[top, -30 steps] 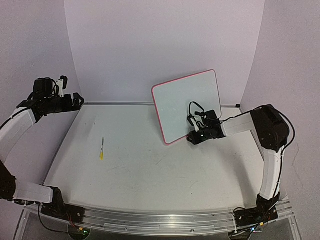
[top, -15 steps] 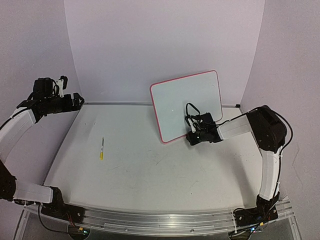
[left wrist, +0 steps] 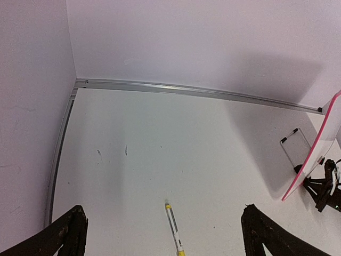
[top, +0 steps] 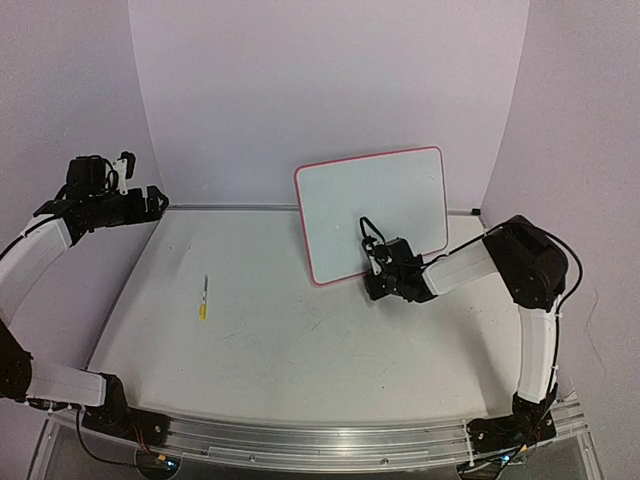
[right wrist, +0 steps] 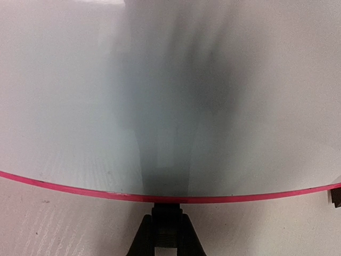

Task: Write a sentence on the whiteboard
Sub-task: Move the whiteboard stand to the center of the board.

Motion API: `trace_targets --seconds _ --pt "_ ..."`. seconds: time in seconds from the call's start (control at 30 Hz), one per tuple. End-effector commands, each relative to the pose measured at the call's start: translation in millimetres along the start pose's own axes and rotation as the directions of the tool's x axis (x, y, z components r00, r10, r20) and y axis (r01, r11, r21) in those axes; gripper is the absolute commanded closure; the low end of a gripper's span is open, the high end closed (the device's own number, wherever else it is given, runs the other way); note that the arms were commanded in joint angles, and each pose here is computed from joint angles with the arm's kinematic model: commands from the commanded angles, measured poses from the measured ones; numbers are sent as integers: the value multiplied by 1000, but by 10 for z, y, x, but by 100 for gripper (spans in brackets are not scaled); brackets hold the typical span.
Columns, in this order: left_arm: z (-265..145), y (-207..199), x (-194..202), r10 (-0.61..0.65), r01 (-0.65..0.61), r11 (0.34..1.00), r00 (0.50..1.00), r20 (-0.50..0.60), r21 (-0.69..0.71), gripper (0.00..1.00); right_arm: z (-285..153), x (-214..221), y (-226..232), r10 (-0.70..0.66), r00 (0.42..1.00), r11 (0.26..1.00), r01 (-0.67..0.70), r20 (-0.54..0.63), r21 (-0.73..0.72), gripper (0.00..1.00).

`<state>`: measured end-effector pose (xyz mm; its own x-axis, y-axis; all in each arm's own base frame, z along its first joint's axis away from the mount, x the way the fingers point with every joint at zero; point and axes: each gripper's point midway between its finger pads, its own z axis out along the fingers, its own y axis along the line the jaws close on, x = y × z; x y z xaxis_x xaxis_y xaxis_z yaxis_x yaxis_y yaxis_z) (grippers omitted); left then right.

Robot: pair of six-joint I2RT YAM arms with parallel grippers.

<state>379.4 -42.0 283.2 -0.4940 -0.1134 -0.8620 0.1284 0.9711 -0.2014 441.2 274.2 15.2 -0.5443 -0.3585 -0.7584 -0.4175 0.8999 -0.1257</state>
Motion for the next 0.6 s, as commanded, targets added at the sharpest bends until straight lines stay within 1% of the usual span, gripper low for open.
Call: trace_targets --seconds 0.0,0.17,0.33,0.57 --pt "13 -27 -82 0 -1 1000 1000 26 13 1 -254 24 452 -7 1000 1000 7 -9 -5 100" --pt "31 -31 -67 -7 7 1000 1000 20 18 1 -370 174 761 25 999 999 -23 -44 48 100" --pt "50 -39 -47 -8 7 1000 1000 12 24 1 -508 290 1202 49 997 998 -47 -61 31 100" --pt "72 -45 -28 -13 13 1000 1000 4 28 1 -690 247 1759 86 995 996 -87 -50 -7 100"
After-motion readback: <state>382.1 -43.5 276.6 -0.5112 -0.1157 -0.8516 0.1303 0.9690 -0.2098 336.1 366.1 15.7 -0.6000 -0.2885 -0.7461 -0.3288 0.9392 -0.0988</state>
